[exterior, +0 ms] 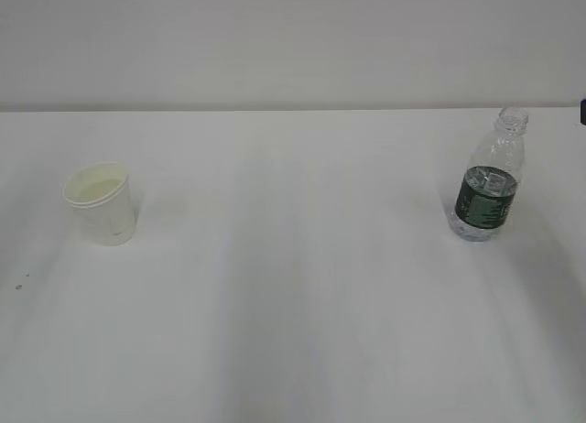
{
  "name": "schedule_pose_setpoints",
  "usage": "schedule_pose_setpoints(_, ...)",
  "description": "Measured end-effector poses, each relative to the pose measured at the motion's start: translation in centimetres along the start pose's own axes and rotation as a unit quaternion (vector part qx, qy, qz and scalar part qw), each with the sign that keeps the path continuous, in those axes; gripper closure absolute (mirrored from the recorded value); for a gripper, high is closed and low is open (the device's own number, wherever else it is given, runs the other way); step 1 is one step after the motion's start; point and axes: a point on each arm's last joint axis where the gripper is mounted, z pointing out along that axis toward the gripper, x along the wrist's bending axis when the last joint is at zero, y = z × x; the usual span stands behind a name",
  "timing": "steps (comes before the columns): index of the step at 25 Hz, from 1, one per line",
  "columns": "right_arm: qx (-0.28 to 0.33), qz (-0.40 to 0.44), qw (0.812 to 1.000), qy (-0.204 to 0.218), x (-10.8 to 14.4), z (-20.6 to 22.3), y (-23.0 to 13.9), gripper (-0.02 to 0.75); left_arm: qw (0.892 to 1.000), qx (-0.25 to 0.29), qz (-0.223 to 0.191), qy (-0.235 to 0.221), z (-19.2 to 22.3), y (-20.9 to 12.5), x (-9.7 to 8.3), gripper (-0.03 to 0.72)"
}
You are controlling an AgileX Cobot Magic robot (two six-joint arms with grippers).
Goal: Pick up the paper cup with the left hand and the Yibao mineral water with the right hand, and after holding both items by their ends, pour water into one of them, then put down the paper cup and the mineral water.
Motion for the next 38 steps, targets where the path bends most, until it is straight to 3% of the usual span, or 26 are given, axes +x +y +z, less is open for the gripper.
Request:
schedule_pose_setpoints(19, 0.087, 0.039, 0.995, 0.039, 1.5, -1.0, 0.7, 0.147, 0.999, -0.004, -0.03, -0.02, -1.3, -0.1, -0.4, 0.256)
schedule_pose_setpoints(26, 0.093, 0.031, 0.991, 0.089, 2.3, -1.4, 1.2, 0.147, 0.999, -0.006, -0.032, -0.022, -1.4, 0.0, -0.4, 0.263)
schedule_pose_setpoints(38, 0.093, 0.019, 0.991, 0.093, 2.4, -1.4, 1.1, 0.147, 0.999, 0.009, -0.027, -0.022, -2.0, -0.4, -0.4, 0.276)
